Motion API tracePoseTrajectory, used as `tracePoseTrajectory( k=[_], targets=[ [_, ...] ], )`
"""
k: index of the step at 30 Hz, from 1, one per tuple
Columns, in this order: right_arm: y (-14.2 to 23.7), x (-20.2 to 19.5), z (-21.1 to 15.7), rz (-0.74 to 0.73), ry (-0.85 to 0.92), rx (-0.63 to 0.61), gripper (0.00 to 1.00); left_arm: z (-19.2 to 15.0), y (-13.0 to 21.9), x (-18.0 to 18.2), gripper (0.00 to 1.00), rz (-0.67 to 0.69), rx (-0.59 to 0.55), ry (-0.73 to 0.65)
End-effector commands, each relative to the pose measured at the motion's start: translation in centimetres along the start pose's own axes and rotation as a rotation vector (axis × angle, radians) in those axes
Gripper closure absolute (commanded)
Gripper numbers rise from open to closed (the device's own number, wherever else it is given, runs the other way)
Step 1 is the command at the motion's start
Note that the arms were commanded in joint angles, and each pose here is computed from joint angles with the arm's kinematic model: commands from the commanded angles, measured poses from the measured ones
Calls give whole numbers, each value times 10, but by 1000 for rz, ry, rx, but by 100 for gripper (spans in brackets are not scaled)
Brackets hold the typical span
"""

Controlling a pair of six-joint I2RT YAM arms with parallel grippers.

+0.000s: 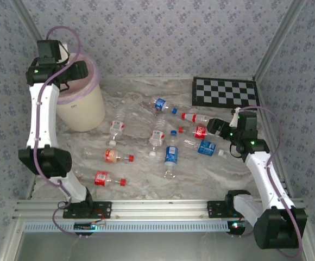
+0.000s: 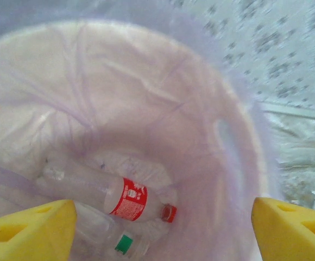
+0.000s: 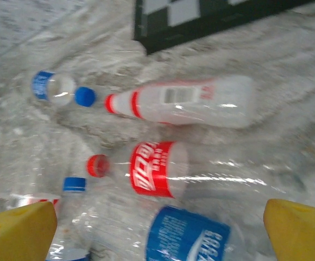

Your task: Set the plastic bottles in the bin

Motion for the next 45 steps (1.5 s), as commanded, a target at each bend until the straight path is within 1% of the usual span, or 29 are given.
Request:
tracePoseTrajectory(
  k=[1, 3, 4, 6, 8, 10, 12, 15, 17, 19, 21, 22, 23, 25, 27, 29, 31, 35, 36, 37, 41, 45],
  targets=[
    [14, -26, -6, -188, -188, 78, 0, 17, 61, -28, 16, -40, -117, -93],
    [18, -34, -8, -222, -265, 106, 0, 15, 71, -53, 14, -100, -132, -141],
    [19, -38, -11, -240, -320, 114, 0, 12, 73, -69, 12, -161, -131, -158],
    [18, -42, -16, -243, -418, 113, 5, 1, 73, -96, 10, -284, -110, -157],
    [13, -42, -32, -213, -525, 148, 12, -16, 67, -126, 8, -410, -71, -154],
    [8, -40, -48, -183, -601, 182, 17, -40, 61, -147, 5, -465, -9, -208],
    [7, -42, -63, -186, -662, 185, 19, -61, 61, -159, 3, -493, 25, -268],
    [-2, -45, -81, -170, -769, 170, 20, -88, 56, -167, 4, -563, 36, -235],
    [-12, -49, -91, -154, -853, 159, 20, -108, 52, -176, 4, -649, 90, -210],
    [-23, -52, -99, -137, -935, 151, 20, -131, 52, -187, 2, -754, 155, -235],
    [-32, -54, -105, -131, -996, 139, 20, -148, 54, -191, 1, -827, 173, -244],
    [-35, -53, -107, -139, -1006, 132, 19, -156, 55, -191, 1, -842, 173, -240],
    [-37, -53, -107, -148, -1005, 125, 18, -158, 56, -191, 1, -851, 142, -234],
    [-41, -50, -104, -154, -995, 113, 16, -167, 56, -188, 1, -850, 120, -212],
    [-47, -46, -98, -134, -980, 91, 11, -175, 56, -189, 1, -866, 111, -195],
    [-54, -42, -92, -106, -977, 57, 7, -181, 59, -196, 1, -943, 100, -180],
    [-60, -39, -90, -98, -980, 39, 6, -187, 63, -202, 1, -1008, 102, -179],
    [-72, -36, -84, -102, -969, 18, 5, -196, 61, -205, 1, -1011, 120, -197],
    [-75, -36, -83, -106, -961, 12, 6, -196, 59, -205, 1, -1006, 126, -195],
    [-78, -35, -82, -115, -956, 12, 9, -197, 58, -206, 1, -1003, 134, -190],
    [-87, -31, -81, -124, -954, 38, 25, -199, 57, -207, 1, -995, 150, -179],
    [-78, -27, -77, -128, -931, 29, 34, -201, 55, -208, 1, -969, 160, -181]
  ],
)
Point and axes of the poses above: each hand's point on the last joint's axis, 136 mm out from that joint toward the fingers, its own y axis back along the fingers, its own x axis along the line the jaws close on, z = x × y, the point moved 4 cm from there along y, back along the fingers, and after that the axes turned 6 degrees about -y, right-handed, at the moved point
